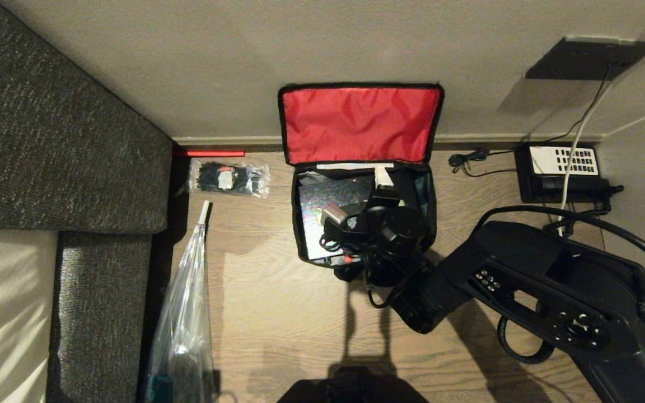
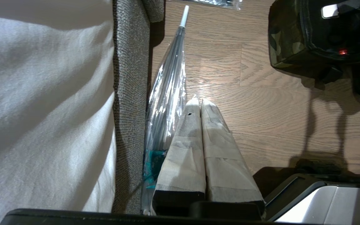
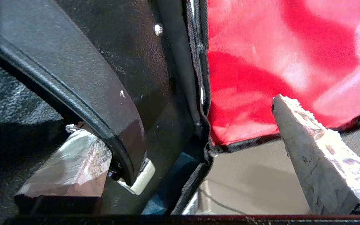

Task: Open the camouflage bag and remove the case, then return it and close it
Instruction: Grip the handle

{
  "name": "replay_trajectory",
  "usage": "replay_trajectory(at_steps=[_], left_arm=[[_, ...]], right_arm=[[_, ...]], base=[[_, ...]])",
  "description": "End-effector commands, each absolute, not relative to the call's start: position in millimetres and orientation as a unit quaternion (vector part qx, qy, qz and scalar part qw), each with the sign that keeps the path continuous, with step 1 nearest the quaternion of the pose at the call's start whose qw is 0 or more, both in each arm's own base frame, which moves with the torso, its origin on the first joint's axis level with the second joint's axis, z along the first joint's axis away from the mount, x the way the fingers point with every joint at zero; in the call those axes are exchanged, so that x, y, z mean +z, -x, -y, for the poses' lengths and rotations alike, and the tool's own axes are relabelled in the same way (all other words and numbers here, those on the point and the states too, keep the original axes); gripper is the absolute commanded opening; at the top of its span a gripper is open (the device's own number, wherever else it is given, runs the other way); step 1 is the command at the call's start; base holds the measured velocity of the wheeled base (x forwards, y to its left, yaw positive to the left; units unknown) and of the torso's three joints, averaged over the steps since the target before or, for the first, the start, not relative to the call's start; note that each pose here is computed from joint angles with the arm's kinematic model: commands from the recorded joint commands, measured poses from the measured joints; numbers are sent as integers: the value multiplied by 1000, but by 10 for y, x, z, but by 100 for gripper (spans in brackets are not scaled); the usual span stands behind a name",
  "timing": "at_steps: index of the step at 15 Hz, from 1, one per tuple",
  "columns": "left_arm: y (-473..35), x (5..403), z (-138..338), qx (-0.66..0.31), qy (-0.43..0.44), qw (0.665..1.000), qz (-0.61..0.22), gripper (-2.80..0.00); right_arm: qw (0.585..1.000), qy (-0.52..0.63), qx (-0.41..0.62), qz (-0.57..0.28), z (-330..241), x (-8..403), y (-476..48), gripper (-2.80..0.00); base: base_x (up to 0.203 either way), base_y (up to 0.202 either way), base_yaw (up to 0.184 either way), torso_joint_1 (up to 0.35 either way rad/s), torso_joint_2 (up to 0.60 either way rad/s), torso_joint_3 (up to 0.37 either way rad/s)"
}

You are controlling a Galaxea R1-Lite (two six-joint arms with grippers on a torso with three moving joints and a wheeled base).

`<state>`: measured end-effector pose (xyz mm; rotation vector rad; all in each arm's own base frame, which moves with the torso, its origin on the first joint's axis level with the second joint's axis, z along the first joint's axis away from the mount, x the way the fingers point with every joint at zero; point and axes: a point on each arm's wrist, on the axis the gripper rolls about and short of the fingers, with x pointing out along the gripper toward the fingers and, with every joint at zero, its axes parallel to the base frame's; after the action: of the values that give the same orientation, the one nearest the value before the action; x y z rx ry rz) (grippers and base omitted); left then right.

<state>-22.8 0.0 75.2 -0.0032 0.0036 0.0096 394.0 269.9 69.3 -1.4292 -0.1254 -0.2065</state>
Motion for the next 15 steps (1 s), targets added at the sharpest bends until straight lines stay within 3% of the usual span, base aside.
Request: replay_trajectory(at_steps=[1, 15], left_arm=[[227, 743, 0, 5, 2, 1000, -2, -280], [227, 743, 0, 5, 2, 1000, -2, -280]], right_arm=[[745, 660, -81, 53, -2756, 539, -3913, 0], [757, 647, -67, 58, -2977, 301, -3890, 0]], base=[[0, 0, 0, 0, 0, 0], [0, 0, 0, 0, 0, 0]])
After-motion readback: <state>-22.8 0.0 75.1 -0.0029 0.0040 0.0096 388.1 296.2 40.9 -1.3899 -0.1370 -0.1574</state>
